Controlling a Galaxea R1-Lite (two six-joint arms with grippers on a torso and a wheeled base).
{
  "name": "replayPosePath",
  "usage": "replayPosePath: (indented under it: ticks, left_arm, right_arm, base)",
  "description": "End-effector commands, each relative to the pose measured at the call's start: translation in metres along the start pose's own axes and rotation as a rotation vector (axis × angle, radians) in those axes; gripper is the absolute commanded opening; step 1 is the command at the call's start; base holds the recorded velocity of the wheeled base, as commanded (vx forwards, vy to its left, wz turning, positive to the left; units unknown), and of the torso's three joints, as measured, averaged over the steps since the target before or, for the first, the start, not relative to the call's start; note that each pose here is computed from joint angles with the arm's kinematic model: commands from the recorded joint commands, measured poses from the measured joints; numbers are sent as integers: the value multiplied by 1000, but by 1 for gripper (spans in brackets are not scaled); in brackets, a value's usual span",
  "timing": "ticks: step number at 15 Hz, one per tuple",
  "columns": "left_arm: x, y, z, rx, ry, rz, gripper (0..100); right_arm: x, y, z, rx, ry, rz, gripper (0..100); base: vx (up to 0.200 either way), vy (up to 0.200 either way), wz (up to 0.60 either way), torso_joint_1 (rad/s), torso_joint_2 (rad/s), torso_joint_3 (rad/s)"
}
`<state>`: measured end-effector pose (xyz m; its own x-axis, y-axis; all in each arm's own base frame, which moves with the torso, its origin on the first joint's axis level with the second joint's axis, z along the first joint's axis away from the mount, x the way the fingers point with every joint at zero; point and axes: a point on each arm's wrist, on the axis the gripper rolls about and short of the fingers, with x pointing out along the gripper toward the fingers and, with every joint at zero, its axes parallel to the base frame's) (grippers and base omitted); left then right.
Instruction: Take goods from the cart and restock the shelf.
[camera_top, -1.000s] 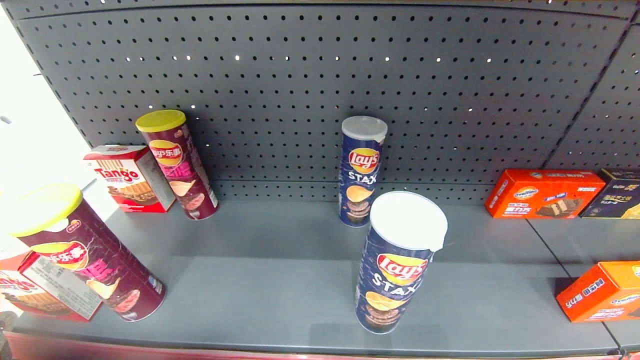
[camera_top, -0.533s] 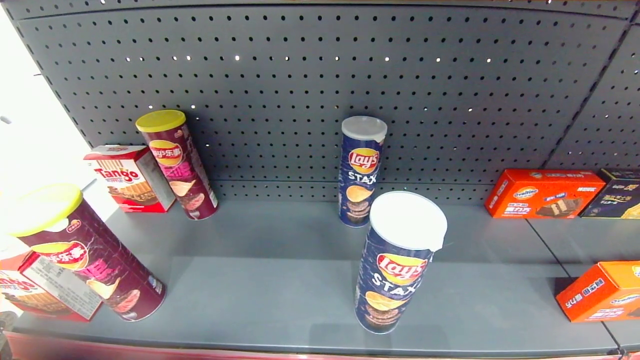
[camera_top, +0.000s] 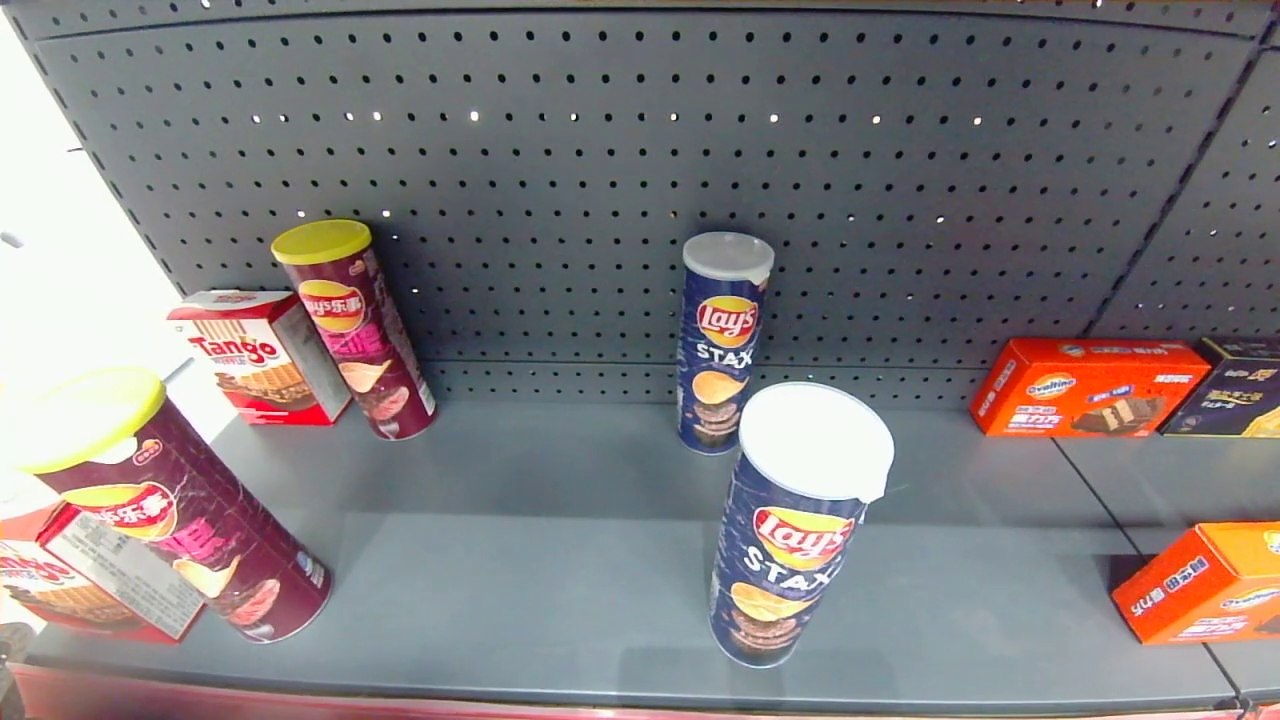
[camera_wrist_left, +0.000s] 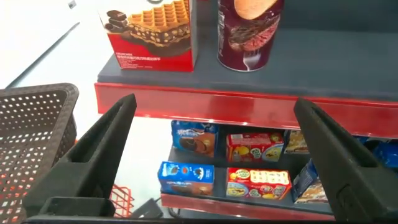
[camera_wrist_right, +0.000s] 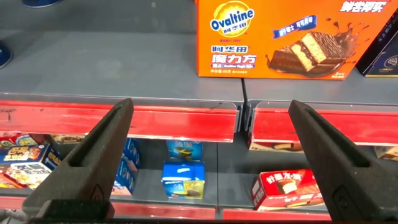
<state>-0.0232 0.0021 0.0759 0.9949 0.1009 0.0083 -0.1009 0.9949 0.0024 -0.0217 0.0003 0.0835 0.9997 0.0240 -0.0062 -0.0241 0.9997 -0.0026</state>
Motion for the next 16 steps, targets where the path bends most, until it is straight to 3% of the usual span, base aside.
replayPosePath:
  ticks: [1, 2, 3, 5, 7, 10, 16]
  left_arm:
    - [0, 0, 0, 6, 2, -9, 100]
    - [0, 0, 0, 8, 2, -12, 100]
    - [0, -1, 0, 8, 2, -26, 100]
    - [0, -1, 0, 6, 4, -29, 100]
    - [0, -1, 0, 2, 4, -29, 100]
    - [0, -1, 0, -20, 2, -29, 100]
    - [0, -1, 0, -20, 2, -30, 100]
  right_arm:
    - [28, -1, 95, 28, 39, 17, 100]
    - [51, -1, 121, 62, 70, 28, 100]
    - [67, 3, 139, 26, 74, 152, 100]
    - [96, 12, 144, -18, 146, 290, 100]
    - [128, 36, 145, -52, 172, 468, 100]
    - [156, 61, 129, -77, 250, 544, 100]
    - [178, 99, 112, -118, 335, 676, 100]
  base:
    - [0, 0, 0, 0, 0, 0]
    - [0, 0, 0, 0, 0, 0]
    - [0, 0, 0, 0, 0, 0]
    - [0, 0, 0, 0, 0, 0]
    - [0, 0, 0, 0, 0, 0]
    - [0, 0, 0, 0, 0, 0]
    - [0, 0, 0, 0, 0, 0]
